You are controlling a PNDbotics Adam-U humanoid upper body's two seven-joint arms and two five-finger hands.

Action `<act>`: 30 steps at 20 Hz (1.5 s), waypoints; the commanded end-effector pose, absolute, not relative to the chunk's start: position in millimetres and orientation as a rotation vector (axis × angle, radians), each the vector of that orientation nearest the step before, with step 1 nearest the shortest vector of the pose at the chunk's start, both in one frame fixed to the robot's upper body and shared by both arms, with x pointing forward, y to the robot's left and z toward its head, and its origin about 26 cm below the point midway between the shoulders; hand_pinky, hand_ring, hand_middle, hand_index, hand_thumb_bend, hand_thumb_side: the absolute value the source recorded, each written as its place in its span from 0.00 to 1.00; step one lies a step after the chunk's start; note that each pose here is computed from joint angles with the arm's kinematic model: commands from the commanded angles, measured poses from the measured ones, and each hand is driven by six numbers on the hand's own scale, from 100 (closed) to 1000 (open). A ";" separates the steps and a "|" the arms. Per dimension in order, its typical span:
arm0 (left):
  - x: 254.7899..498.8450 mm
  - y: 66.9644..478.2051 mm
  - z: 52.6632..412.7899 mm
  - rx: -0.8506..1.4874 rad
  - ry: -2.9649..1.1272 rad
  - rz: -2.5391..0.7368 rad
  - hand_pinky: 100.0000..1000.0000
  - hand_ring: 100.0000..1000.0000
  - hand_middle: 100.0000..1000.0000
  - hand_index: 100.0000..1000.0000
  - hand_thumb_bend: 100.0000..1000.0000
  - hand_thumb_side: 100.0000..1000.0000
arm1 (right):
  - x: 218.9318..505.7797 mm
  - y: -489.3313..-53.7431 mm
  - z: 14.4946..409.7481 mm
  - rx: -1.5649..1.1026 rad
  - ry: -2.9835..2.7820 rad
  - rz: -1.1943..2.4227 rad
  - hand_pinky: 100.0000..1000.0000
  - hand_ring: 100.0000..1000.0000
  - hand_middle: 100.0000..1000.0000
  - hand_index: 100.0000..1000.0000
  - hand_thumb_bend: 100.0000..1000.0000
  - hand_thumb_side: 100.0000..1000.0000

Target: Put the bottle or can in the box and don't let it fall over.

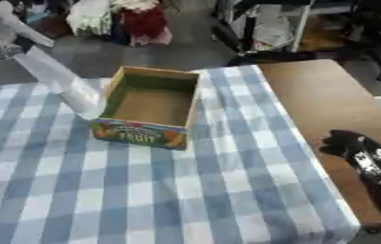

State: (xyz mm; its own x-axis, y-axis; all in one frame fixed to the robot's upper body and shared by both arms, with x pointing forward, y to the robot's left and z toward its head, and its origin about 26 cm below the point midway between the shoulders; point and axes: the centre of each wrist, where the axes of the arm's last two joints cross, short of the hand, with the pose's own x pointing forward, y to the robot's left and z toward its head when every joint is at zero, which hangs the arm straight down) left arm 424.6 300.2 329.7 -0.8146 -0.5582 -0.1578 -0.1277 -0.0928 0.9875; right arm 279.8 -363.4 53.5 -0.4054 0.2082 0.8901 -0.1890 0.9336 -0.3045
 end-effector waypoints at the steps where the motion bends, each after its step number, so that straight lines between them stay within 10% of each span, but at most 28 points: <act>1: 423.6 297.7 348.2 0.856 -1.926 -1.996 0.24 0.09 0.02 0.37 0.00 0.00 | 281.9 -366.3 62.2 -0.023 -1.957 0.453 0.78 0.67 0.65 0.78 0.00 0.75; 8: 447.4 276.4 323.7 0.978 -2.038 -1.830 0.23 0.17 0.03 0.38 0.00 0.00 | 284.8 -360.1 62.8 0.012 -1.960 0.465 0.78 0.67 0.65 0.78 0.00 0.75; 11: 459.9 271.3 297.1 1.023 -2.018 -1.780 0.56 0.42 0.34 0.64 0.00 0.00 | 285.8 -357.4 63.0 0.029 -1.960 0.471 0.78 0.67 0.65 0.78 0.00 0.75; 14: 468.3 269.3 272.0 1.070 -1.911 -1.846 0.92 0.85 0.83 0.94 0.39 0.79 | 286.3 -356.2 63.6 0.036 -1.961 0.471 0.79 0.67 0.65 0.78 0.00 0.75; 16: 472.2 272.7 259.7 1.071 -1.862 -1.877 0.97 0.90 0.89 0.98 0.47 0.92 | 286.7 -355.3 64.2 0.040 -1.963 0.472 0.79 0.67 0.65 0.78 0.00 0.75; 22: 474.0 293.8 260.0 1.027 -1.946 -1.758 0.96 0.93 0.91 0.99 0.42 0.96 | 286.0 -356.0 64.5 0.037 -1.963 0.467 0.79 0.67 0.65 0.78 0.00 0.75; 30: 429.4 332.1 299.0 0.804 -2.262 -1.393 0.88 0.86 0.83 0.97 0.06 0.89 | 284.3 -360.4 64.3 0.013 -1.962 0.453 0.79 0.67 0.65 0.78 0.00 0.75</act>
